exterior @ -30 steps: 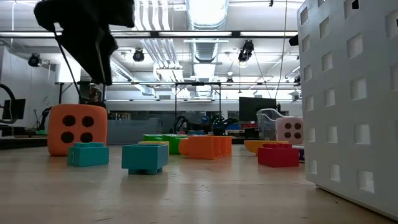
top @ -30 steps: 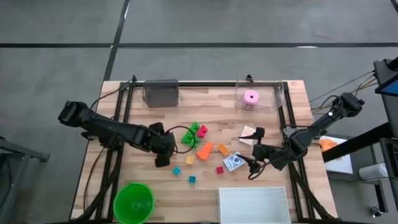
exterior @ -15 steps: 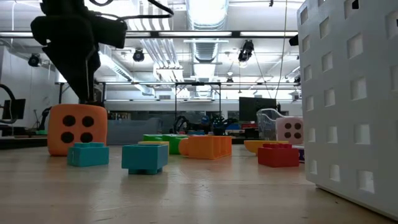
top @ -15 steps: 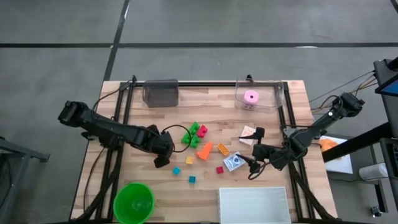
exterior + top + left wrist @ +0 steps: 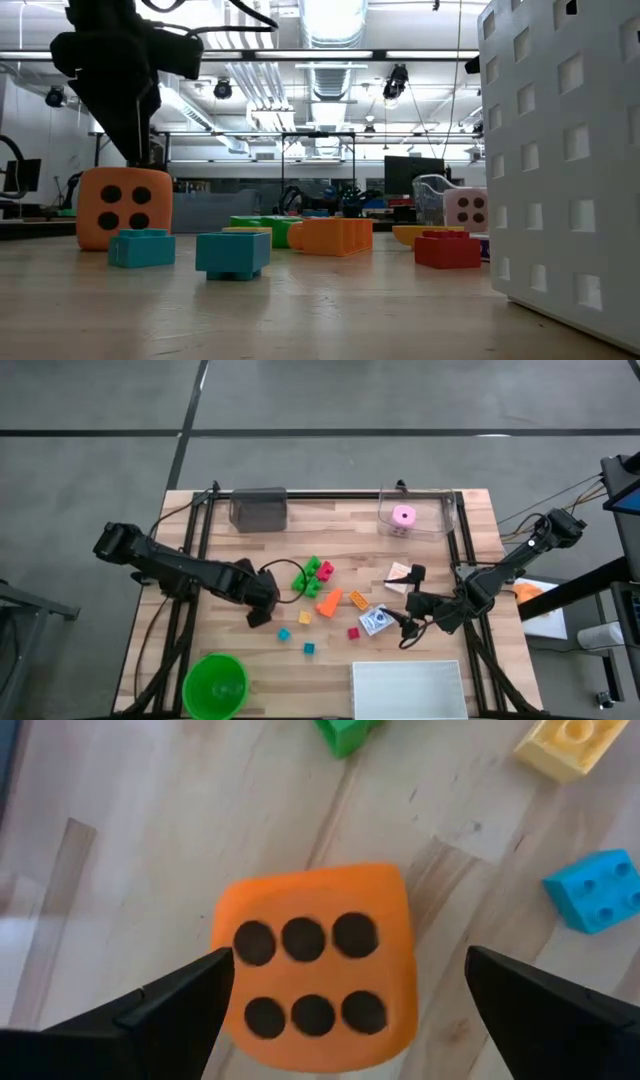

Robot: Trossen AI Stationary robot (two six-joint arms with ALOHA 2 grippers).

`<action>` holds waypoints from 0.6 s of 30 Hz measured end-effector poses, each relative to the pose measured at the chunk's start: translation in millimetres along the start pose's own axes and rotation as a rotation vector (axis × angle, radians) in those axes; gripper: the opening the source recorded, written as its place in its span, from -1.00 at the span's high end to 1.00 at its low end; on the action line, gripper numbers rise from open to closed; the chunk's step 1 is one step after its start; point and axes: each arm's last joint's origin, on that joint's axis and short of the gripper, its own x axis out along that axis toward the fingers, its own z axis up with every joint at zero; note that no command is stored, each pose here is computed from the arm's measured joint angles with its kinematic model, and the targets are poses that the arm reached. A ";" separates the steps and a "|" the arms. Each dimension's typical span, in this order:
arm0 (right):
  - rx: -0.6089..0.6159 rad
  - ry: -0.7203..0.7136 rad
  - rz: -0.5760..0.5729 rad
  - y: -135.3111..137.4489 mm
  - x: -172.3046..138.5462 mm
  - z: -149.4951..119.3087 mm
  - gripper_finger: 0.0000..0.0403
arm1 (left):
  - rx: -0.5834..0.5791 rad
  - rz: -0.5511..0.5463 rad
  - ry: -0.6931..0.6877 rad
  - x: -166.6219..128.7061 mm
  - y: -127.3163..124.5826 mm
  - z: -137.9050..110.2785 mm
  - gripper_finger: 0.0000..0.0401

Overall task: Pick & Place Toys
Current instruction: Put the orange dice into the transparent bin

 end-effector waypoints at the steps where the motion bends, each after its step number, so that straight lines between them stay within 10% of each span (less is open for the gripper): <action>1: 0.000 0.001 0.005 0.1 0.0 0.0 -0.74 | 0.002 0.008 0.010 0.2 1.5 -0.4 -0.99; 18: 0.002 0.002 0.010 0.3 0.0 -0.4 -0.74 | 0.004 0.024 0.038 32.9 15.4 -10.3 -1.00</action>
